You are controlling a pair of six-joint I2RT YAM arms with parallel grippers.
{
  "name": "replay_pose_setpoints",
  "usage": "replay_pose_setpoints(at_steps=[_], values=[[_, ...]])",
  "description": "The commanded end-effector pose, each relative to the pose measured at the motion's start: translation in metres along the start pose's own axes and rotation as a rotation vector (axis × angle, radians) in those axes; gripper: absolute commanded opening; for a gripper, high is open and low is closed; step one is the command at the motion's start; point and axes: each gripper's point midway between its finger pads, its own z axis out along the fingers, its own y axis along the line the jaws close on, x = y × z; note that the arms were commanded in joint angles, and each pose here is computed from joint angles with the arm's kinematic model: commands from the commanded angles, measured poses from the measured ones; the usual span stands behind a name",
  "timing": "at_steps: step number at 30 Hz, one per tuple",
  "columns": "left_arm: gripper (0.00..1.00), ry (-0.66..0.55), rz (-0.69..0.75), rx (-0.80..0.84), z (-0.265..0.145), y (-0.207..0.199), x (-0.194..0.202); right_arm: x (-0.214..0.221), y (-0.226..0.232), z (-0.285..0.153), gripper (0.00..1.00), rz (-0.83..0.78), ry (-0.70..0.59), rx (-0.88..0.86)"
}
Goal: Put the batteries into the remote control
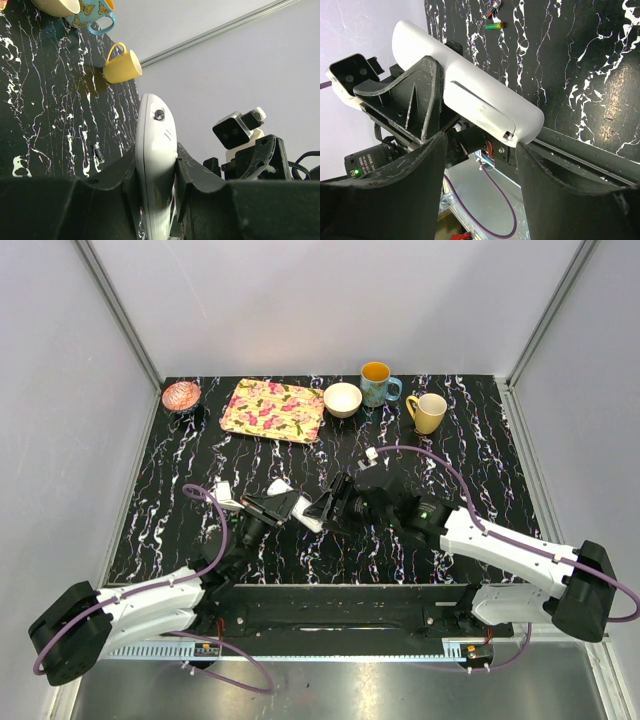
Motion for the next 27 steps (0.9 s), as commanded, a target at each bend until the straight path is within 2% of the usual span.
replay_pose_setpoints(at_steps=[1,12,27], values=[[0.00,-0.032,-0.061,0.132,0.002,-0.042,-0.012,-0.010,0.008,0.001,0.66,0.000,-0.032,-0.016],[0.00,0.003,-0.058,0.196,-0.003,-0.055,-0.005,-0.015,0.011,0.002,0.66,0.001,-0.043,-0.018],[0.00,0.031,-0.049,0.206,-0.006,-0.055,0.004,-0.022,0.026,0.004,0.66,-0.014,-0.061,-0.050]])
